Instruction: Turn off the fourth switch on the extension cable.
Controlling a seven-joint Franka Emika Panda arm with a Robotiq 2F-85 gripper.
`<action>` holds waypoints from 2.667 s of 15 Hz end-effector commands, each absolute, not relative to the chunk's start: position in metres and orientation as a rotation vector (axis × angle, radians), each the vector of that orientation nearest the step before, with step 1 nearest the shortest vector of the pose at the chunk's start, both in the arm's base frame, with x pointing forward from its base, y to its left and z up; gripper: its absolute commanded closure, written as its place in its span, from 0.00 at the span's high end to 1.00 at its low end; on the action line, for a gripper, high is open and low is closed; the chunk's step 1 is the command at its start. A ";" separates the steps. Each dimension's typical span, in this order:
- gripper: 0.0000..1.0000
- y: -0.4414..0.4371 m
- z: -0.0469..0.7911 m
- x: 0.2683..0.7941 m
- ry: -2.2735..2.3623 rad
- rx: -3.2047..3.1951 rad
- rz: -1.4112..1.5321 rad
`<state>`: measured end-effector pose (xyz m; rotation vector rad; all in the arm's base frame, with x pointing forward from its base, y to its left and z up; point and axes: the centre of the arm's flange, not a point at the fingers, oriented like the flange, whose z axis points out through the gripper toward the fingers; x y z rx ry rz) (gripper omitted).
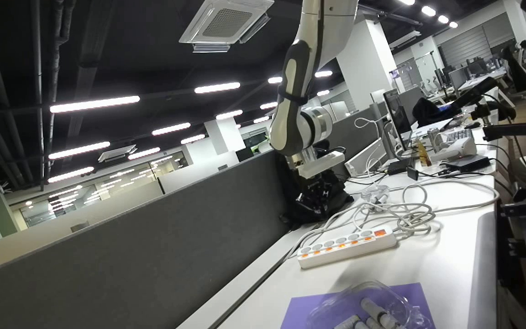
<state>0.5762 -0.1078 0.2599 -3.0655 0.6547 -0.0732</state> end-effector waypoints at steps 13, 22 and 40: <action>0.00 -0.142 0.195 0.565 0.939 -3.053 -0.026; 0.00 -0.143 0.182 0.573 0.982 -2.996 -0.066; 0.00 -0.138 0.157 0.590 1.012 -2.959 -0.017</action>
